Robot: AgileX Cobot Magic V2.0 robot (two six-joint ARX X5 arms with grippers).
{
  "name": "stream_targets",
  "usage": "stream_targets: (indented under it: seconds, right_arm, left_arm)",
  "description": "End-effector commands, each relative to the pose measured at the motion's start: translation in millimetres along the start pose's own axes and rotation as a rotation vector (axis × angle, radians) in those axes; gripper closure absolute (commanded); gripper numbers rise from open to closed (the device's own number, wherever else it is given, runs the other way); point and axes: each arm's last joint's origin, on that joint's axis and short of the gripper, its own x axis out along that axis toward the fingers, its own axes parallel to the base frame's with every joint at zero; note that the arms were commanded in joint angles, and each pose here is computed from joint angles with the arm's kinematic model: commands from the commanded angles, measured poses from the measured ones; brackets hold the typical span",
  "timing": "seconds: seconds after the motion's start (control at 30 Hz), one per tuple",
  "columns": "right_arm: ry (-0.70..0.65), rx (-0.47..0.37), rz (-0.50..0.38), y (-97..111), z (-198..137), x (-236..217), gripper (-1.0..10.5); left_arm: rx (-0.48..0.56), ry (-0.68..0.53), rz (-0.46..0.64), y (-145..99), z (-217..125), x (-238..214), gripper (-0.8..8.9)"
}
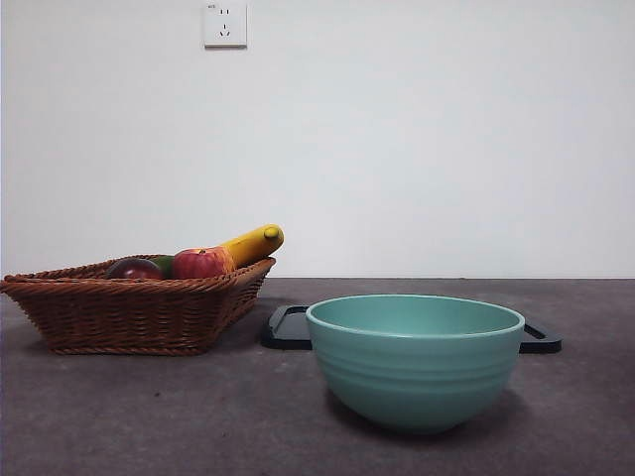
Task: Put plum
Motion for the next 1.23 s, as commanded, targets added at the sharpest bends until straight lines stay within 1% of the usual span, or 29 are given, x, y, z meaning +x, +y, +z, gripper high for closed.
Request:
stream_targets:
  seconds: [0.03,0.6,0.63,0.7,0.77,0.83,0.93,0.97,1.07,1.23]
  right_arm:
    - [-0.015,-0.027,0.008,3,4,-2,9.4]
    - [-0.014,-0.027,0.008,3,4,-2,9.4]
    - [-0.020,-0.054,0.005,3,4,-2,9.4]
    - [-0.055,-0.113,-0.044,1,4,-6,9.4]
    - [-0.135,-0.158,-0.134,-4,6,-12,9.4]
    - [-0.288,-0.183,-0.204,-11,8,-20,9.4]
    - [-0.455,-0.185,-0.283,-22,2,-29,9.4]
    - [-0.517,-0.185,-0.328,-28,-4,-31,9.4]
    - [-0.649,-0.202,-0.447,-43,-20,-30,9.4]
    - [-0.772,-0.201,-0.585,-70,-55,-14,9.4]
  left_arm:
    - [-0.015,0.027,0.001,-1,-7,2,8.05]
    - [-0.015,0.027,0.001,-1,-7,2,8.05]
    - [-0.015,0.027,0.001,-1,-7,2,8.05]
    - [-0.015,0.027,0.001,-1,-7,2,8.05]
    - [-0.015,0.027,0.001,-1,-7,2,8.05]
    - [-0.015,0.027,0.001,-1,-7,2,8.05]
    - [-0.015,0.027,0.001,-1,-7,2,8.05]
    - [-0.015,0.027,0.001,-1,-7,2,8.05]
    - [-0.015,0.027,0.001,-1,-7,2,8.05]
    - [-0.015,0.027,0.001,-1,-7,2,8.05]
